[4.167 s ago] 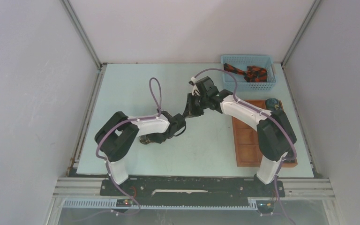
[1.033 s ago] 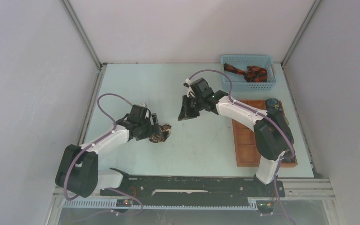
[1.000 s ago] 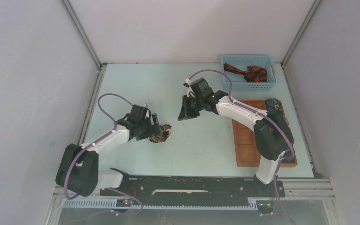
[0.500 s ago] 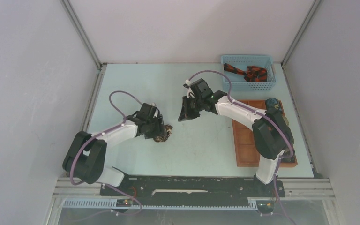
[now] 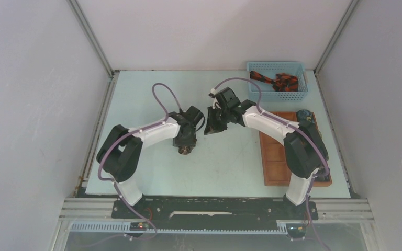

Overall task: Roll the ties
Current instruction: Roll the tie at the center of the board.

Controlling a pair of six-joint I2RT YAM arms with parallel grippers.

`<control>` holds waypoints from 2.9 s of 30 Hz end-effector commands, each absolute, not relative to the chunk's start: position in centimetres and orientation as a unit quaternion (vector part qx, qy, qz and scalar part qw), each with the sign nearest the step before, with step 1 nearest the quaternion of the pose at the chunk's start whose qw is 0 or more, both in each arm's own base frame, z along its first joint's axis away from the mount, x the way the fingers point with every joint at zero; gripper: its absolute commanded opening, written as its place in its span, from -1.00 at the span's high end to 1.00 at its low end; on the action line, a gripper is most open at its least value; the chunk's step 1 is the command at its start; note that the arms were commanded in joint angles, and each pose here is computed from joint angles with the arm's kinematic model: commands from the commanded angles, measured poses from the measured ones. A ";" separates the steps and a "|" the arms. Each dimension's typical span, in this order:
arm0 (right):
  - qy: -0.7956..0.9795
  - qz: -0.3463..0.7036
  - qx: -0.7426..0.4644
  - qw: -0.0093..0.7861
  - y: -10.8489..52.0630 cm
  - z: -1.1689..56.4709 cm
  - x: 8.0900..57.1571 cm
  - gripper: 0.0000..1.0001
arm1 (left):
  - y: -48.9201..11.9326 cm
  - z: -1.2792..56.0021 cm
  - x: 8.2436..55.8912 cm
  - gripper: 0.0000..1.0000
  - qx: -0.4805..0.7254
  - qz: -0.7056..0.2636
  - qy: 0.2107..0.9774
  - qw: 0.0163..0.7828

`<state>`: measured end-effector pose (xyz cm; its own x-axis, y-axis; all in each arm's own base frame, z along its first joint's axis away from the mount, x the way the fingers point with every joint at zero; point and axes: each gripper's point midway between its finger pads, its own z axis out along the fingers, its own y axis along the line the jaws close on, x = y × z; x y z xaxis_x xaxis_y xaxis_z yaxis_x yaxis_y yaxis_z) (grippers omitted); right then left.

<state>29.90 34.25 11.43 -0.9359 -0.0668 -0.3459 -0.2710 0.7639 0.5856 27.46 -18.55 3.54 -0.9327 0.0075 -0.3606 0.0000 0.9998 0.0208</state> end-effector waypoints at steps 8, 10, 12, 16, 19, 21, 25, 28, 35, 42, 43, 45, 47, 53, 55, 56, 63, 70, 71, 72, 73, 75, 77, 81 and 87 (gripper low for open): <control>0.926 0.317 -0.082 0.190 32.2 13.6 30.6 0.89 | -18.3 4.2 27.2 -0.44 0.019 0.066 0.980 0.189; 0.925 0.318 -0.081 0.191 32.2 13.7 30.6 0.88 | -18.3 4.7 27.2 -0.46 0.018 0.060 0.979 0.194; 0.923 0.321 -0.079 0.194 32.2 14.0 30.7 0.87 | -18.4 5.1 27.2 -0.47 0.017 0.054 0.979 0.198; 0.921 0.329 -0.078 0.194 32.5 14.3 30.6 0.82 | -18.6 5.9 27.2 -0.49 0.018 0.044 0.977 0.206; 0.920 0.333 -0.077 0.190 32.6 14.1 30.6 0.77 | -18.6 6.3 27.2 -0.51 0.019 0.040 0.977 0.210; 0.917 0.341 -0.077 0.190 32.8 14.2 30.5 0.67 | -18.6 6.6 27.2 -0.52 0.020 0.037 0.976 0.212; 0.904 0.371 -0.087 0.193 33.5 14.7 30.2 0.32 | -18.5 7.0 27.2 -0.52 0.020 0.035 0.975 0.217; 0.892 0.397 -0.102 0.190 34.0 14.8 29.7 0.06 | -18.4 8.1 27.2 -0.52 0.018 0.027 0.973 0.228; 0.872 0.442 -0.115 0.175 35.3 14.1 29.4 -0.17 | -17.2 12.8 27.0 -0.32 -0.002 -0.017 0.961 0.277; 0.859 0.472 -0.118 0.160 36.9 13.0 29.8 -0.36 | -11.4 11.6 26.8 -0.05 -0.049 0.005 0.960 0.276; 0.857 0.476 -0.119 0.158 37.2 12.8 29.8 -0.38 | -10.7 11.2 26.7 -0.04 -0.056 0.013 0.960 0.273; 0.856 0.481 -0.118 0.151 37.6 12.2 29.9 -0.42 | -9.3 10.6 26.8 -0.03 -0.071 0.030 0.959 0.274; 0.856 0.482 -0.118 0.147 38.0 11.6 29.8 -0.44 | -7.8 10.2 26.8 0.01 -0.092 0.044 0.954 0.280; 0.870 0.462 -0.103 0.134 38.1 8.9 30.1 -0.45 | -5.4 7.8 26.7 -0.01 -0.136 0.059 0.950 0.274; 0.868 0.466 -0.105 0.139 38.6 8.6 30.3 -0.46 | -5.2 6.7 26.7 0.00 -0.140 0.073 0.953 0.257; 0.869 0.465 -0.105 0.136 38.7 8.2 30.2 -0.46 | -5.1 6.1 26.7 0.00 -0.141 0.079 0.955 0.249; 0.874 0.460 -0.106 0.112 39.6 5.7 29.2 -0.48 | -6.1 3.1 27.6 0.02 -0.136 0.068 0.962 0.227; 0.870 0.472 -0.106 0.098 40.2 4.9 28.8 -0.50 | -7.6 3.6 28.4 0.03 -0.128 0.025 0.962 0.241; 0.869 0.474 -0.106 0.097 40.3 4.8 28.8 -0.50 | -8.0 3.7 28.5 0.03 -0.127 0.015 0.961 0.245; 0.869 0.475 -0.104 0.095 40.4 4.7 28.8 -0.50 | -8.3 3.8 28.6 0.03 -0.126 0.005 0.961 0.246; 0.867 0.477 -0.105 0.094 40.5 4.7 28.8 -0.50 | -8.6 4.0 28.6 0.04 -0.125 -0.005 0.961 0.248; 0.866 0.481 -0.103 0.090 40.6 4.5 28.7 -0.51 | -9.2 4.1 28.7 0.05 -0.123 -0.021 0.960 0.250; 0.865 0.484 -0.100 0.087 40.7 4.2 28.8 -0.51 | -9.6 4.4 28.8 0.06 -0.122 -0.033 0.959 0.254; 0.860 0.495 -0.097 0.080 41.1 4.0 28.7 -0.52 | -10.5 4.9 28.8 0.06 -0.120 -0.058 0.957 0.259; 0.851 0.511 -0.096 0.076 41.8 4.4 28.6 -0.53 | -11.3 5.2 28.7 0.07 -0.114 -0.074 0.955 0.262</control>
<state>28.62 40.95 4.36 -0.9712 -0.0835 -0.2231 -0.2349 0.4921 0.8382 28.02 -9.93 3.82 -0.8604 -0.2429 -0.4481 -0.2070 0.9699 -0.1282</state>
